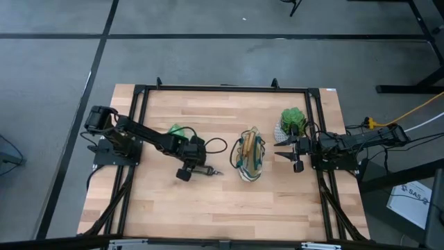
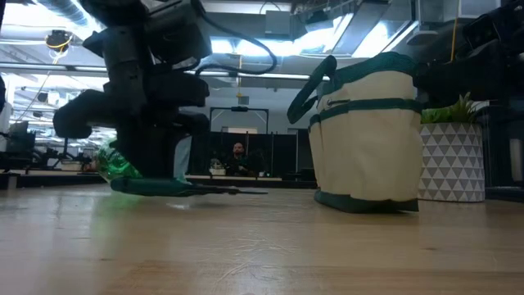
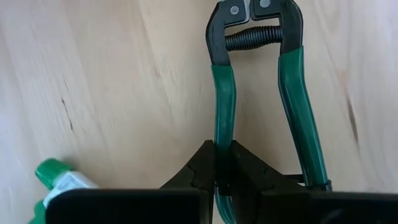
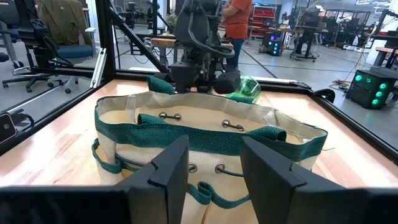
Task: Pick & Place Garden tools in Gardening bag
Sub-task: Put the green scissors into the white gardening bag
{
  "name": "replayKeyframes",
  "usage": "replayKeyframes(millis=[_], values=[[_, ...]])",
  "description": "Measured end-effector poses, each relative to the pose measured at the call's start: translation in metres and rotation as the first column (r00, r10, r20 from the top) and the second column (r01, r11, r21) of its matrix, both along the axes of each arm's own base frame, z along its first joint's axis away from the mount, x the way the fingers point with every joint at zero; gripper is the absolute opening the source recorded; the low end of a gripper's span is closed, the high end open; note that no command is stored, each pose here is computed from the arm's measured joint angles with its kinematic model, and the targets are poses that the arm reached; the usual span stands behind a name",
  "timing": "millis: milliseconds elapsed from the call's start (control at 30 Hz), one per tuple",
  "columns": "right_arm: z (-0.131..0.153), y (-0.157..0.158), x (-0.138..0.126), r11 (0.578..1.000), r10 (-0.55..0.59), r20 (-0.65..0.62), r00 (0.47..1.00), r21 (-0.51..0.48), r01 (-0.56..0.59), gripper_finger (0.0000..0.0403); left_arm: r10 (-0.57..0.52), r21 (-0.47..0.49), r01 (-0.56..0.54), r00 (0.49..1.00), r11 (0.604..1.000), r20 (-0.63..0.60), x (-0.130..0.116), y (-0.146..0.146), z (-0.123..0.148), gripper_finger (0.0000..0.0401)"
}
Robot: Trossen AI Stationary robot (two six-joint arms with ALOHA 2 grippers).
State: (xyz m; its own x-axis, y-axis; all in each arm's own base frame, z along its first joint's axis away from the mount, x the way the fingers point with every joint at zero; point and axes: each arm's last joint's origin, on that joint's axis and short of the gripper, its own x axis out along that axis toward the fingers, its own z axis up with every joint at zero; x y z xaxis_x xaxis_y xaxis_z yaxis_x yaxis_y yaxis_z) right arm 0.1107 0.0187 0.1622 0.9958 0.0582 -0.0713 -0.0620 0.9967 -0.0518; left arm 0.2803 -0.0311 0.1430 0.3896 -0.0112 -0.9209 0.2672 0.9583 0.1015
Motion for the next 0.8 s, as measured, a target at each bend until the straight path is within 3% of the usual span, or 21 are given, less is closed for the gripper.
replayKeyframes(millis=[200,433,800], values=[[0.000,0.000,0.000,1.000,0.000,0.000,1.000,0.000,0.000,0.0147,-0.045,0.014,0.045,0.998,0.999,0.040,-0.002,0.000,0.012,0.0018],[0.000,0.000,0.000,1.000,0.000,0.000,1.000,0.000,0.000,0.0147,-0.102,-0.032,0.108,0.982,0.994,0.159,-0.010,-0.001,0.042,0.0018],[0.000,0.000,0.000,1.000,0.000,0.000,1.000,0.000,0.000,0.0147,-0.100,-0.040,0.126,0.911,0.991,0.401,-0.032,0.001,0.098,0.0018]])
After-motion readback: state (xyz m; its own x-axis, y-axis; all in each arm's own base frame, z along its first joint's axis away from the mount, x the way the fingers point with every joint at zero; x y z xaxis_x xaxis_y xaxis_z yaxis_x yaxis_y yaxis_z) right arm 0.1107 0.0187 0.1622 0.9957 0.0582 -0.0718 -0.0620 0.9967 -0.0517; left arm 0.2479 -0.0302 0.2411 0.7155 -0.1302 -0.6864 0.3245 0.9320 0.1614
